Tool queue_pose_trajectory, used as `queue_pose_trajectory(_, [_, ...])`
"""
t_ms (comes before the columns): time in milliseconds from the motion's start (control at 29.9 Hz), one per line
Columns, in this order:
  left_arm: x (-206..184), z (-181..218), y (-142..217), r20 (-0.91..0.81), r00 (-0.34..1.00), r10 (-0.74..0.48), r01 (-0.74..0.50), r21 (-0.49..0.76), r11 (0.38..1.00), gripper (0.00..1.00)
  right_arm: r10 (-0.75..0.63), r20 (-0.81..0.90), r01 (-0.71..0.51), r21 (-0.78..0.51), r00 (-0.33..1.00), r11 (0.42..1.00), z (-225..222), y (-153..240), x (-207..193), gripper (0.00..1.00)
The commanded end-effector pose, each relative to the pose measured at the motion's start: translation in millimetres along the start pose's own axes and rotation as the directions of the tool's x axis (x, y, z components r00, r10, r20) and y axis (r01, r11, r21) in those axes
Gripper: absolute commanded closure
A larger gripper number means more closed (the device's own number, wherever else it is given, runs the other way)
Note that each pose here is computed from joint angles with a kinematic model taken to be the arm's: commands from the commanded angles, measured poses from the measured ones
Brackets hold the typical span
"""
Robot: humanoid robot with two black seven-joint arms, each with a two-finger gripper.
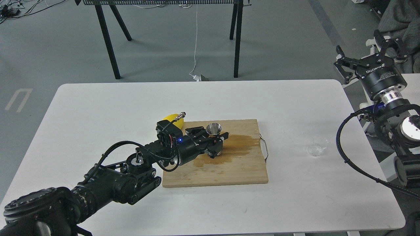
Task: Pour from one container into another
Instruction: 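Lower the jigger upright onto the cutting board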
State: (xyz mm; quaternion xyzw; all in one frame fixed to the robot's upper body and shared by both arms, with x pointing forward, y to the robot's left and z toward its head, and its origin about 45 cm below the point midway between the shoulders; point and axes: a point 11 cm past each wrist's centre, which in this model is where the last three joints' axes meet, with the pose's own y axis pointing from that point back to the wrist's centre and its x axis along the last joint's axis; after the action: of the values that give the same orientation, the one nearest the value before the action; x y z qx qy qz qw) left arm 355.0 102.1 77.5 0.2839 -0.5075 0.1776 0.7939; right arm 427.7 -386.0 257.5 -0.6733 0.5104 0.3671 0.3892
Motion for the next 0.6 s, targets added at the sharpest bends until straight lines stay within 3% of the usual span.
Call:
queue_pose_trajectory(0, [-2.4,1.6,0.4,-0.004,1.000,-0.002,0.002,-0.003,1.000,0.51,0.000,0.001,0.000,0.000,1.000,1.000,0.0,0.0,0.0,0.01])
queue_pose_trajectory(134, [0.2,3.1,-0.3,0.000,1.000,0.015,-0.015,-0.007,1.000,0.41,0.000,0.000,0.000,0.001,1.000,1.000,-0.3,0.0,-0.1,0.01])
queue_pose_trajectory(234, [0.8,4.0,-0.4,0.002,1.000,0.024,-0.024,-0.009,1.000,0.18,0.002,0.001,-0.002,-0.001,1.000,1.000,0.5,0.8,0.7,0.01])
queue_pose_trajectory(569, [-7.9,5.9,2.5,-0.015,1.000,0.015,-0.015,-0.007,1.000,0.13,0.003,-0.002,-0.003,0.002,1.000,1.000,-1.8,3.1,2.0,0.01])
